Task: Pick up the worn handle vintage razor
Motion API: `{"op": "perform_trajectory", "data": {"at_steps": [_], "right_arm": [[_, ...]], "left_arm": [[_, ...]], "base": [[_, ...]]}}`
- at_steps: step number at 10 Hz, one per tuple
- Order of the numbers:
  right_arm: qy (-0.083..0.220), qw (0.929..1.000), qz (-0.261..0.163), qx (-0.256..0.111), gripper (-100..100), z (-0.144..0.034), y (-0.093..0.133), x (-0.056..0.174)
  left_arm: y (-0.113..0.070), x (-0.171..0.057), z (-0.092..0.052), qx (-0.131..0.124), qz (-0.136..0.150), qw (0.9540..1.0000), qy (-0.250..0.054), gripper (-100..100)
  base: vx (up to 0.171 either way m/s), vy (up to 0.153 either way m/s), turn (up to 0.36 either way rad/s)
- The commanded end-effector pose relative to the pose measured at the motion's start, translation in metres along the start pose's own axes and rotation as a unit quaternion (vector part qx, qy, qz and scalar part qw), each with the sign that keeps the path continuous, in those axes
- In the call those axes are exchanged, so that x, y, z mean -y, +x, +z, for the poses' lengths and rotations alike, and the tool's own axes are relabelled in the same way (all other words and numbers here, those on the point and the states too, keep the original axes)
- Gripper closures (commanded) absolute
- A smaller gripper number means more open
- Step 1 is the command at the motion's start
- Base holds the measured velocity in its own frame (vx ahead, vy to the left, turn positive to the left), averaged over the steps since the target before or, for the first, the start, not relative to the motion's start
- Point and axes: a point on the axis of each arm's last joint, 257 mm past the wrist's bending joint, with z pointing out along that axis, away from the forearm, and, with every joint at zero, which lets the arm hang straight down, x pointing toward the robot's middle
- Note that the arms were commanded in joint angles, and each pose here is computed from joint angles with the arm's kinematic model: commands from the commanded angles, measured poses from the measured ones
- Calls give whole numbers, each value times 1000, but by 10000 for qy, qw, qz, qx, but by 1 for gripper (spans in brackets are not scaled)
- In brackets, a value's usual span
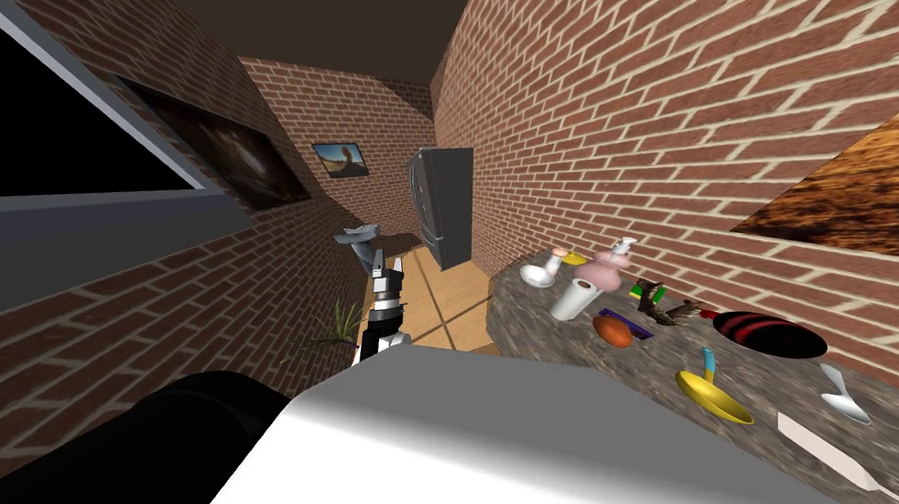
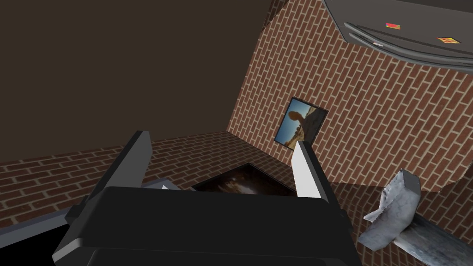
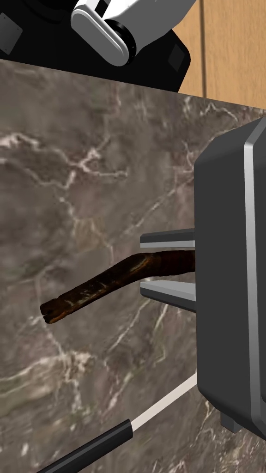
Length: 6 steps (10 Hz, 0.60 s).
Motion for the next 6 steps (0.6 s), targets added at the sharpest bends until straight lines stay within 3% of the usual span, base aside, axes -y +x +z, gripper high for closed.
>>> {"op": "perform_trajectory", "data": {"at_steps": [1, 2, 3, 6], "right_arm": [[0, 10000, 0, 0, 100, 0, 0, 0], [-1, 10000, -5, 0, 0, 0, 0, 0], [-18, 9999, -107, 0, 100, -2, 0, 1], [-25, 9997, -258, 12, 100, -9, 0, 4]], "left_arm": [[0, 0, 0, 0, 0, 10000, 0, 0], [0, 0, 0, 0, 0, 10000, 0, 0], [0, 0, 0, 0, 0, 10000, 0, 0], [0, 0, 0, 0, 1, 10000, -1, 0]], "base": [[0, 0, 0], [0, 0, 0], [52, -1, -120], [91, 15, -115]]}}
